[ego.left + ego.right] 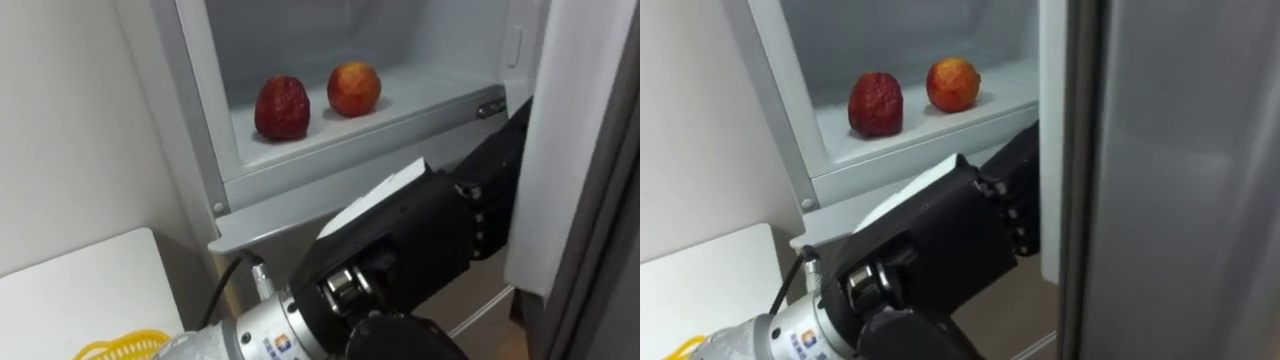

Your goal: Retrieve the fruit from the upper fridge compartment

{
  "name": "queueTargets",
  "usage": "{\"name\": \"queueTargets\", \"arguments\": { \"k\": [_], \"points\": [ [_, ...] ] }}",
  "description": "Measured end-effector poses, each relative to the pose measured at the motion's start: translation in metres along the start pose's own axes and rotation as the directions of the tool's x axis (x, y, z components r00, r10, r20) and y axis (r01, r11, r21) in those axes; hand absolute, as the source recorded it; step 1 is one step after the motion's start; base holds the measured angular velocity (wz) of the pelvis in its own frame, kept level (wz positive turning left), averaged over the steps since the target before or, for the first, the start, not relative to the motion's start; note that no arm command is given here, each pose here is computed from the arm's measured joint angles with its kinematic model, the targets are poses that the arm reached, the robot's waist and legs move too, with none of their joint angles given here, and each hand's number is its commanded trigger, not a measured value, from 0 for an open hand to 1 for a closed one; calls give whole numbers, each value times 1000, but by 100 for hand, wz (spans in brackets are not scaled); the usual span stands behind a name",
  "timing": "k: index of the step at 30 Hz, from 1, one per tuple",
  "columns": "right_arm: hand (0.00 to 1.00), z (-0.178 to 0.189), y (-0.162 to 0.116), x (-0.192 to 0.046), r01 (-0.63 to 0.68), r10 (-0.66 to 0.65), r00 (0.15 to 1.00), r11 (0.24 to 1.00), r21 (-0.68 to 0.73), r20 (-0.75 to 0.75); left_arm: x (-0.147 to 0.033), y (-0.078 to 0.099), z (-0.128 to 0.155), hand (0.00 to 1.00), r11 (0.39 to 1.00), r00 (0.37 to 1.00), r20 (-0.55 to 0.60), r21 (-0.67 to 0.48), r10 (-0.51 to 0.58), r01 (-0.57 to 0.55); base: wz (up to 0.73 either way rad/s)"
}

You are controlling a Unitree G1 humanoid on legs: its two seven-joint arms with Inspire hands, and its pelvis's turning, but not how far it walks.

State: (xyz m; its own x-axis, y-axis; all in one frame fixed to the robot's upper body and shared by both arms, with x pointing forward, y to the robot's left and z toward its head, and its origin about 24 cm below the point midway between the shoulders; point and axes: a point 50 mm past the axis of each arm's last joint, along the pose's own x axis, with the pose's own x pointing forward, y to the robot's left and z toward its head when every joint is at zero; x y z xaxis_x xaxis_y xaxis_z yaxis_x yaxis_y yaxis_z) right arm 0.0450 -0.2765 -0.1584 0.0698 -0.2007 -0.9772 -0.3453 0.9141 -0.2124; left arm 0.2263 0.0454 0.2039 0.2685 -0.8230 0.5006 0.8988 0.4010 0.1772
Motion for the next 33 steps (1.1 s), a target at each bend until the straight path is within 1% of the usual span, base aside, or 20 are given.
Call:
{"name": "queueTargets", "arguments": {
  "k": [7, 12, 24, 33],
  "points": [
    [0, 0, 0, 0, -6, 6, 1000, 1000, 6, 2, 4, -2, -2, 0, 1000, 1000, -4, -7, -17, 17, 1],
    [0, 0, -1, 0, -4, 4, 1000, 1000, 17, 4, 18, 3, -3, 0, 998, 998, -20, 16, -59, 59, 2],
    [0, 2, -8, -1, 17, -18, 1000, 1000, 17, 9, 30, 3, -12, 0, 995, 994, -42, -5, -104, 104, 0],
    [0, 11, -11, -1, 23, -24, 999, 1000, 19, 29, 41, 1, -7, 0, 987, 987, -37, 18, -158, 159, 0]
  ]
}}
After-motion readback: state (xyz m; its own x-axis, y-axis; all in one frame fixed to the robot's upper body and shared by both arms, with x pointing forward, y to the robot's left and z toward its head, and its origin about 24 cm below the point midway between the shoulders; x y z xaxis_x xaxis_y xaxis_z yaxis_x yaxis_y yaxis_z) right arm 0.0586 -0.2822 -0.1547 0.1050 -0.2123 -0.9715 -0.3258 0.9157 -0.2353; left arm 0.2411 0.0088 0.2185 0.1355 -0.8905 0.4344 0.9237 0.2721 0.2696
